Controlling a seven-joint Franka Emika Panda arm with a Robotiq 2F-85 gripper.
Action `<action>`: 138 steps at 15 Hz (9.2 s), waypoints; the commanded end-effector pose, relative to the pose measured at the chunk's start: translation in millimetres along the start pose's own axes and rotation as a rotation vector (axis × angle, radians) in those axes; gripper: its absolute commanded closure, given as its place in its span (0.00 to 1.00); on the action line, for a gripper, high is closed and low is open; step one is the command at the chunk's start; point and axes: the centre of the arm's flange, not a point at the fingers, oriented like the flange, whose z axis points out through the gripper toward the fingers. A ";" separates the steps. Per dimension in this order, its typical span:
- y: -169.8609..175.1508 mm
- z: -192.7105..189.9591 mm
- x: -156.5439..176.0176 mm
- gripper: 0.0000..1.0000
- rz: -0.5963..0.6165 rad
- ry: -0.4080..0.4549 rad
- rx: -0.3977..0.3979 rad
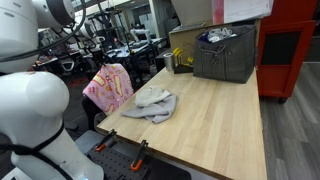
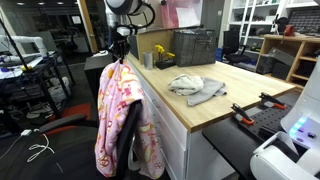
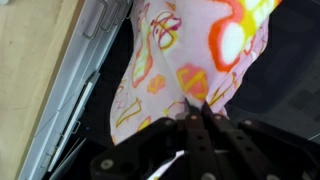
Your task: Move the pink blanket from chair onto the table
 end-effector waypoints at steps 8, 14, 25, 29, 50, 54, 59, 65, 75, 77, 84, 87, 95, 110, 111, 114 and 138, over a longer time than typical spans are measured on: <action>73.6 -78.9 -87.2 0.99 0.284 0.003 -0.194; 58.7 -95.0 -108.8 0.99 0.330 0.017 -0.222; 103.2 -82.1 -152.8 0.99 0.492 -0.034 -0.314; 133.9 -72.2 -173.9 0.99 0.568 -0.076 -0.345; 161.0 -64.2 -213.3 0.95 0.901 -0.137 -0.433; 180.1 -55.0 -201.7 0.99 0.933 -0.105 -0.492; 278.8 -46.1 -206.7 0.99 1.097 -0.064 -0.641; 423.7 -43.0 -250.2 0.99 1.313 -0.085 -0.809; 354.7 -66.6 -229.9 0.34 1.308 -0.178 -0.412; 333.8 -64.3 -216.4 0.18 1.265 -0.188 -0.328; 310.2 -1.5 -201.9 0.00 1.049 -0.275 -0.108; 318.1 25.0 -205.6 0.00 0.896 -0.282 -0.065; 312.9 87.3 -222.9 0.00 0.648 -0.397 0.099; 303.2 162.7 -243.4 0.47 0.694 -0.502 0.317; 303.7 159.7 -241.7 0.54 0.701 -0.495 0.332; 309.1 151.7 -236.7 0.76 0.717 -0.489 0.350; 510.0 12.8 -296.2 0.98 1.056 -0.254 -0.537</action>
